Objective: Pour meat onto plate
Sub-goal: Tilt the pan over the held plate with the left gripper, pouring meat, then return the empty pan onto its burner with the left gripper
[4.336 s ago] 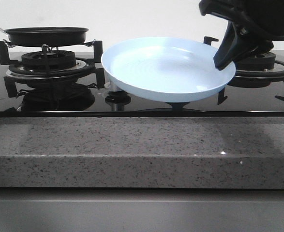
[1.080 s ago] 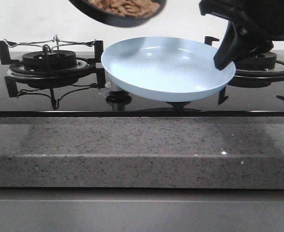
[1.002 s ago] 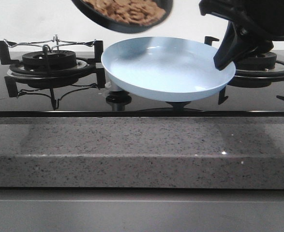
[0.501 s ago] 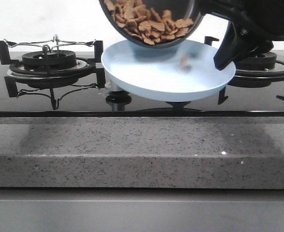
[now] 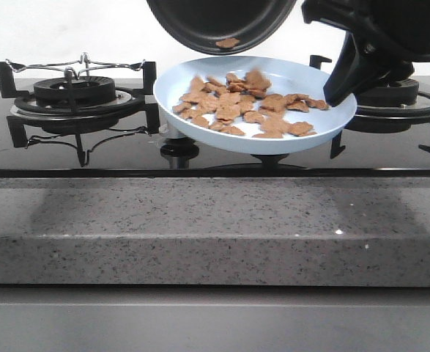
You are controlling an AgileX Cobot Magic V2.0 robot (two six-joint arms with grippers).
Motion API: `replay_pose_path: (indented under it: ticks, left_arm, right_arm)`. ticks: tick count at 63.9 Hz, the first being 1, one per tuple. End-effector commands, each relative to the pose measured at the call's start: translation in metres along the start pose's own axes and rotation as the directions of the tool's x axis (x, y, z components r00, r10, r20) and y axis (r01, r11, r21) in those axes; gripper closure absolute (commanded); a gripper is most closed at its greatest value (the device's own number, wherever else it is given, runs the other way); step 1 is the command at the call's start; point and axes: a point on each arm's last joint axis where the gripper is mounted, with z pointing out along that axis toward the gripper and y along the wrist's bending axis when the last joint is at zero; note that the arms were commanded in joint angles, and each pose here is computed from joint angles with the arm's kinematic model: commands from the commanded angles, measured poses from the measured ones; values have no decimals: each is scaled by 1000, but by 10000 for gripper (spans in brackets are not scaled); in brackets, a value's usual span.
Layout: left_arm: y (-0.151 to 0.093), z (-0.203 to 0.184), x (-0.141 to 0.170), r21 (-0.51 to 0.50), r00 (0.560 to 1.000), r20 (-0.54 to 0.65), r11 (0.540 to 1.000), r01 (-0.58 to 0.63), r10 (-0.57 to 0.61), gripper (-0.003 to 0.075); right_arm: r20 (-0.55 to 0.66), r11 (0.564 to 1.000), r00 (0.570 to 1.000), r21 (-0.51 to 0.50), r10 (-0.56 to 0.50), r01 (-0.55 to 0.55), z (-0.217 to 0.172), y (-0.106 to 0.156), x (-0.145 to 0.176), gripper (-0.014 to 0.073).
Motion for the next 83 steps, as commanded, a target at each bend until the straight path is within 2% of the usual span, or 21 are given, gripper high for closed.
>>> replay_pose_path:
  ticks: [1,23,27,33,39,46,54,58,65,77,83]
  left_arm:
    - [2,-12,-34,-22,992,120,999,-30,33,673]
    - [3,-11,-34,-39,992,111,998,-48,52,673]
    - [6,-12,-33,-61,994,105,998,11,-5,673]
    - [18,-13,-29,-168,978,90,965,200,-187,673]
    - [28,-17,-26,-267,964,80,926,267,-255,673]
    - [41,-27,-24,-307,933,111,882,359,-341,673]
    - [64,-49,-10,-367,843,178,761,536,-508,673]
    - [77,-63,3,-392,769,224,667,634,-599,673]
    - [94,-83,23,-402,668,284,547,734,-688,673]
    - [119,-115,55,-406,497,417,333,851,-761,673]
    - [129,-127,75,-356,371,486,208,911,-791,673]
  right_arm:
    - [85,1000,996,-14,-18,20,-12,5,-13,663]
    - [85,1000,996,-14,-18,20,-12,5,-13,663]
    - [85,1000,996,-14,-18,20,-12,5,-13,663]
    - [85,1000,996,-14,-18,20,-12,5,-13,663]
    - [85,1000,996,-14,-18,20,-12,5,-13,663]
    - [85,1000,996,-14,-18,20,-12,5,-13,663]
    - [85,1000,996,-14,-18,20,-12,5,-13,663]
    - [85,1000,996,-14,-18,20,-12,5,-13,663]
    - [85,1000,996,-14,-18,20,-12,5,-13,663]
    - [85,1000,996,-14,-18,20,-12,5,-13,663]
    - [85,1000,996,-14,-18,20,-12,5,-13,663]
